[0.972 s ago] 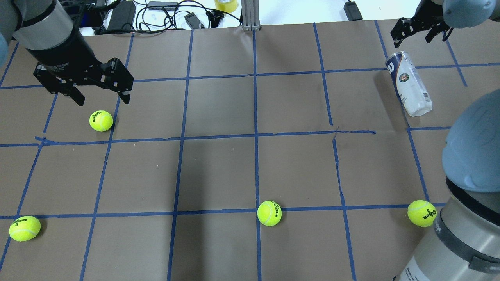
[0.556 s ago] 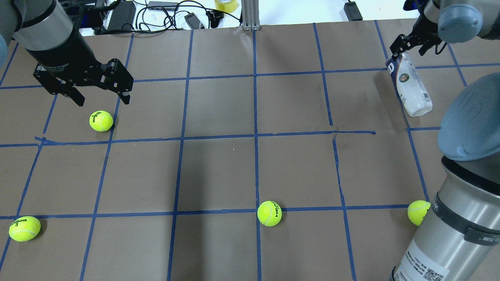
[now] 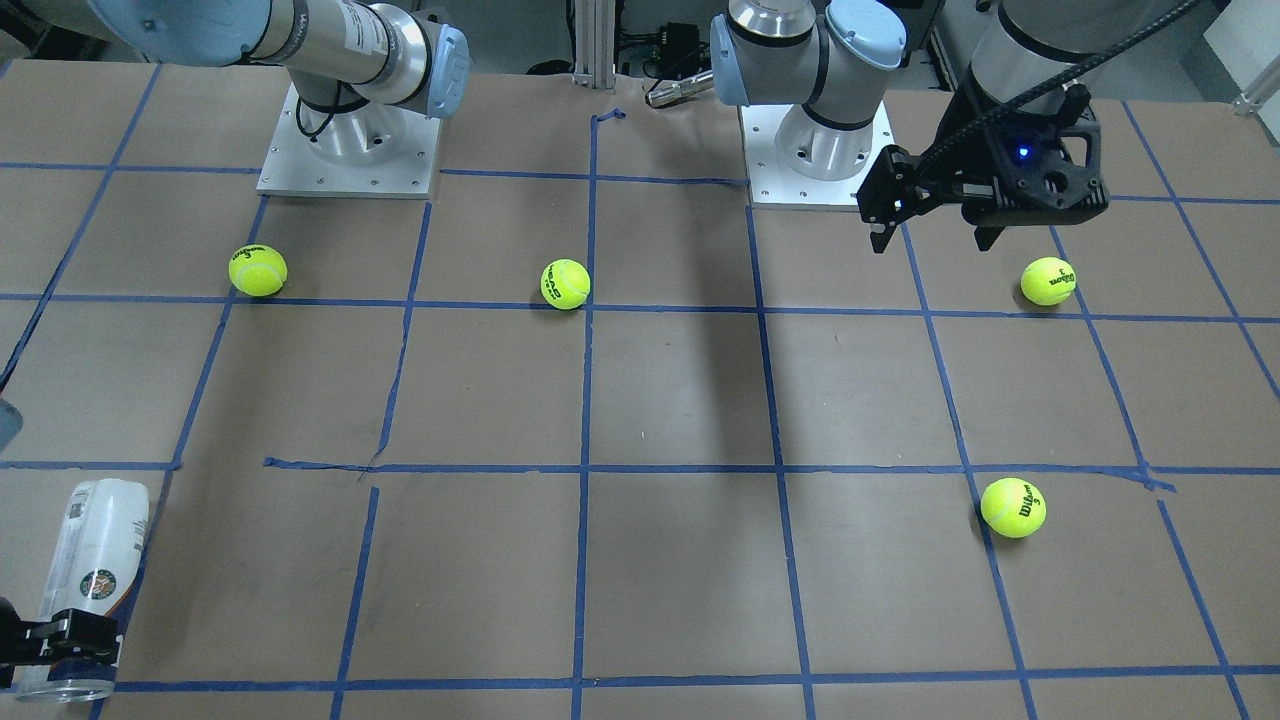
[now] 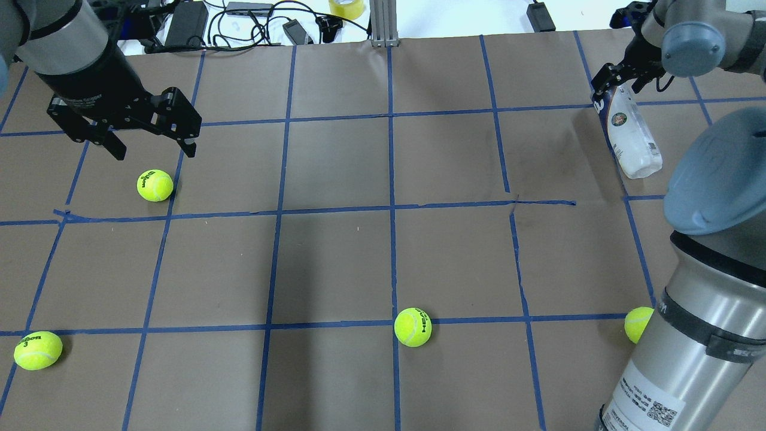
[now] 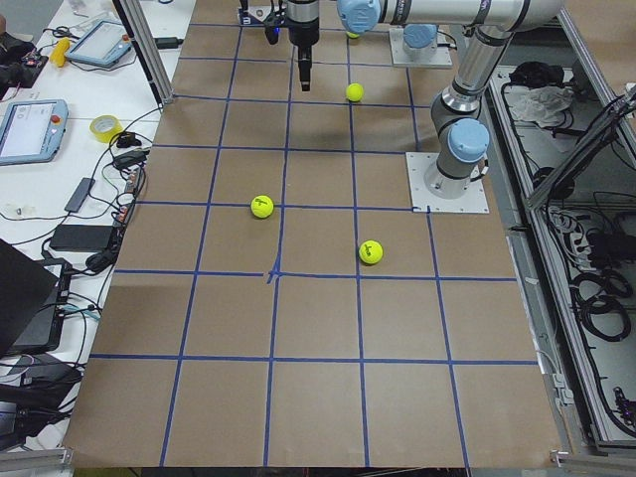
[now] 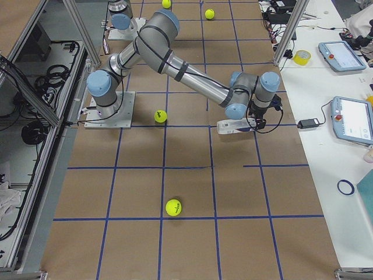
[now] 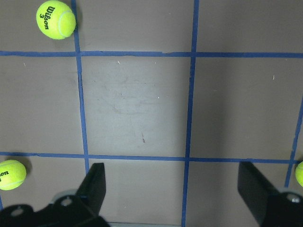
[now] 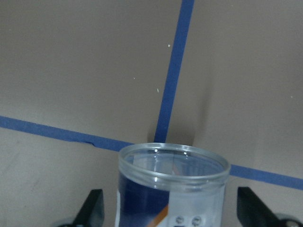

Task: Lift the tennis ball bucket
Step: 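Close the right gripper on the can's open end and lift it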

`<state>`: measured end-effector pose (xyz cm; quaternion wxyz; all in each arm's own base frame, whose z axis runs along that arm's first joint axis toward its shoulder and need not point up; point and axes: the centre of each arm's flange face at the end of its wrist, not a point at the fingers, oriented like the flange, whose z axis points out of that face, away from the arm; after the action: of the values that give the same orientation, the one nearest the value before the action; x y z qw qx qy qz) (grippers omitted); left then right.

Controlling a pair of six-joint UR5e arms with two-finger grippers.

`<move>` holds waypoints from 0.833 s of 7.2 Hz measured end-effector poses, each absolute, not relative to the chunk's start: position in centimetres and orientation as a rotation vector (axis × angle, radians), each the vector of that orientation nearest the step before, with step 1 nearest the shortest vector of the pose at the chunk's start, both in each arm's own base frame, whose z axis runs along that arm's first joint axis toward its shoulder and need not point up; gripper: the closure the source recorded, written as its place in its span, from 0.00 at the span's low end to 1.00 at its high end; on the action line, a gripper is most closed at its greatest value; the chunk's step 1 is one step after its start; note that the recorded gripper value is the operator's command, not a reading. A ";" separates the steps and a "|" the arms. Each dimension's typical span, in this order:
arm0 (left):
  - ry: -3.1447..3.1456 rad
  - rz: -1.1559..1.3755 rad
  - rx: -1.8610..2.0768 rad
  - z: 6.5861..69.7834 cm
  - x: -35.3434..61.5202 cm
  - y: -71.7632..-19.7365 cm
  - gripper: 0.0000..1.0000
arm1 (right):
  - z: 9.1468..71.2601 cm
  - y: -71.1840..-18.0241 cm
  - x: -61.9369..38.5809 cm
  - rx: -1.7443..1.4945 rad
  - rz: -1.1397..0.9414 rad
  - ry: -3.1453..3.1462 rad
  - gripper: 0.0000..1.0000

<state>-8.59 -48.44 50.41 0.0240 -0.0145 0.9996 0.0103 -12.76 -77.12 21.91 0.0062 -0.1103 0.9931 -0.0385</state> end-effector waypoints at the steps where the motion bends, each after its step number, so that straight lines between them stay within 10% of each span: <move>1: 3.092 0.028 -0.049 50.5 -8.5 -48.5 0.00 | 21.1 -77.3 -12.8 -0.346 -0.127 3.107 0.00; 6: 3.096 0.003 -0.066 51.1 -8.0 -48.7 0.00 | 20.3 -77.8 -12.7 -0.331 -0.172 3.094 0.26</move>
<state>-7.97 -48.74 51.06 0.0223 -0.0213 0.9995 0.0009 -12.69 -77.79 20.29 0.0128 -0.1062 0.9927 -0.0551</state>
